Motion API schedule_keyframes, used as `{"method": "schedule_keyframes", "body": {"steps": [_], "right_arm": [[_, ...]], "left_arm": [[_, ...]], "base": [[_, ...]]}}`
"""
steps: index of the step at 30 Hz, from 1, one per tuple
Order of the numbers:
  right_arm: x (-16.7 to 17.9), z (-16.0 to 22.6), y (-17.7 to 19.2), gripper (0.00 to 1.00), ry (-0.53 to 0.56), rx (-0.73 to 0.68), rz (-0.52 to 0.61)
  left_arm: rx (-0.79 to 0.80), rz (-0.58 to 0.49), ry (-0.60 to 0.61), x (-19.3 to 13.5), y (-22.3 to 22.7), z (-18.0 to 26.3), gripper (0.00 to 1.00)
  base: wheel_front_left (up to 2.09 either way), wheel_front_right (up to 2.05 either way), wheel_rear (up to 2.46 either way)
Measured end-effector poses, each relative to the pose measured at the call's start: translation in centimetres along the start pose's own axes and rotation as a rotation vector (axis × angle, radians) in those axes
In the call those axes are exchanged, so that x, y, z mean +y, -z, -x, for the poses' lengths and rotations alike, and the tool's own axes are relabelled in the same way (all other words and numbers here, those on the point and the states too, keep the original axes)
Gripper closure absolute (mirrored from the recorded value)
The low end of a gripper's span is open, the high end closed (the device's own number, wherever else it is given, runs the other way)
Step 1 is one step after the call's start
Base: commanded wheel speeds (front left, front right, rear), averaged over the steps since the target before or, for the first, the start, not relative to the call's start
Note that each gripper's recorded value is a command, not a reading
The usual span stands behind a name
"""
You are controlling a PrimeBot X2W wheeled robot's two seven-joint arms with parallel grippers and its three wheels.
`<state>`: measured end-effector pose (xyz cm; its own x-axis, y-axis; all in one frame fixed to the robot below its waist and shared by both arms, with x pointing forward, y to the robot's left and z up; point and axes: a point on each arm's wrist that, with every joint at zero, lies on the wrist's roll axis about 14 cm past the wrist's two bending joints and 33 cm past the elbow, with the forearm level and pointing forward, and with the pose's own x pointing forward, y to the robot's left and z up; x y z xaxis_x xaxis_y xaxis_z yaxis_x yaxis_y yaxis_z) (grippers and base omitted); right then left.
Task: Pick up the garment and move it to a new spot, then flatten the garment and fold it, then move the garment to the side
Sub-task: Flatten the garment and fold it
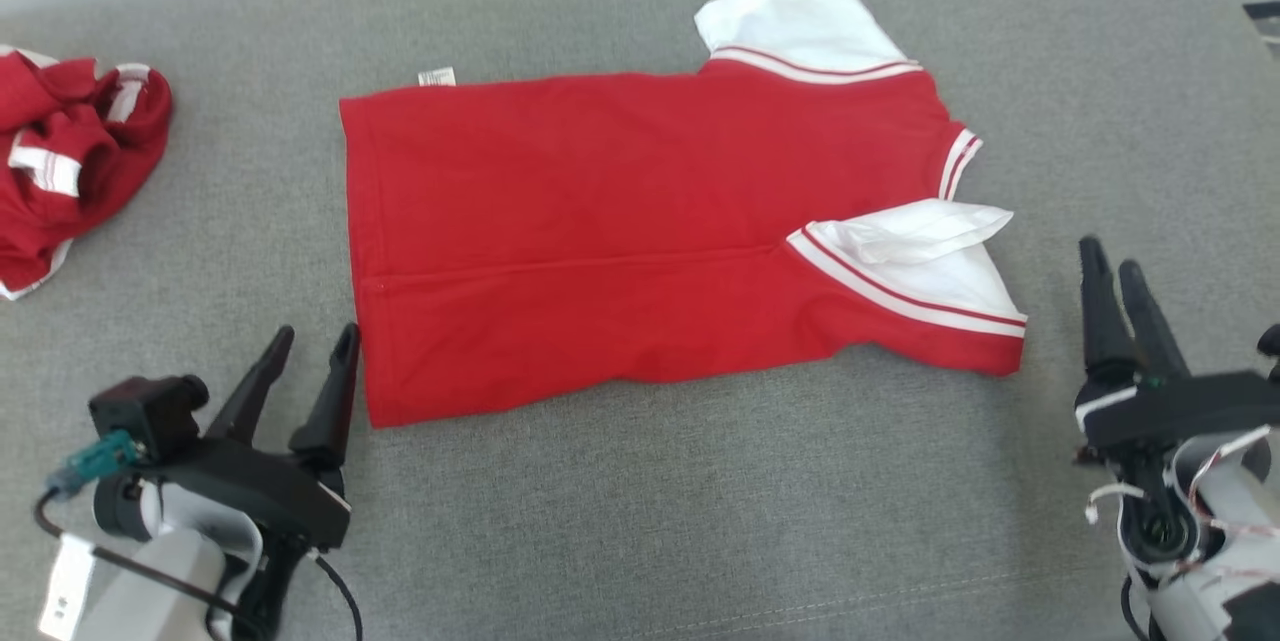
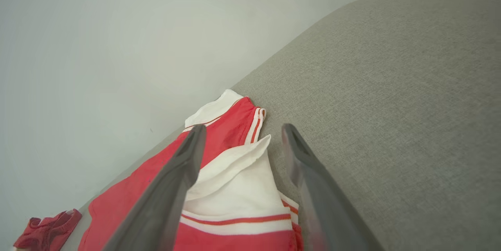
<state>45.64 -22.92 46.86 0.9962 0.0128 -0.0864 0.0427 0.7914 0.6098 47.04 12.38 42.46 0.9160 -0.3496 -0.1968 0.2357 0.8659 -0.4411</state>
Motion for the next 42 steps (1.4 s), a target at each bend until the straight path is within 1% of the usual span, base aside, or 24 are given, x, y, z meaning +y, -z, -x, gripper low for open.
{"method": "schedule_keyframes", "body": {"steps": [4, 9, 18, 22, 28, 34, 38, 42], "right_arm": [[0.3, 1.5, 0.1, 0.0, -0.02, 0.002, 0.058], [1.4, 3.2, 0.1, 0.0, -0.061, -0.002, 0.12], [3.3, 5.9, 0.0, 0.0, -0.129, -0.021, 0.235], [4.4, 6.4, -0.8, 0.0, -0.147, -0.059, 0.269], [4.7, 7.5, -1.5, 0.0, -0.139, -0.095, 0.314], [5.2, 8.1, -1.9, 0.0, -0.144, -0.123, 0.323], [5.4, 8.3, -2.6, 0.0, -0.149, -0.146, 0.346], [5.7, 8.5, -3.0, 0.0, -0.15, -0.166, 0.359]], "left_arm": [[-0.029, -0.005, -0.018, -0.6, -0.5, 1.0, 0.0], [-0.067, -0.044, -0.042, -0.7, -1.4, 2.4, 0.0], [-0.146, -0.126, -0.06, -2.2, -3.0, 5.0, 0.0], [-0.18, -0.15, -0.098, -1.9, -3.7, 6.3, 0.0], [-0.227, -0.17, -0.113, -2.4, -4.5, 7.8, 0.0], [-0.254, -0.188, -0.133, -2.3, -4.9, 8.8, 0.0], [-0.269, -0.194, -0.147, -2.0, -5.3, 9.1, 0.0], [-0.285, -0.201, -0.141, -2.5, -5.5, 9.2, 0.0]], "base": [[0.0, 0.0, 0.0], [0.0, 0.0, 0.0], [0.0, 0.0, 0.0], [0.0, 0.0, 0.0], [0.0, 0.0, 0.0], [0.0, 0.0, 0.0], [0.0, 0.0, 0.0], [0.0, 0.0, 0.0]]}}
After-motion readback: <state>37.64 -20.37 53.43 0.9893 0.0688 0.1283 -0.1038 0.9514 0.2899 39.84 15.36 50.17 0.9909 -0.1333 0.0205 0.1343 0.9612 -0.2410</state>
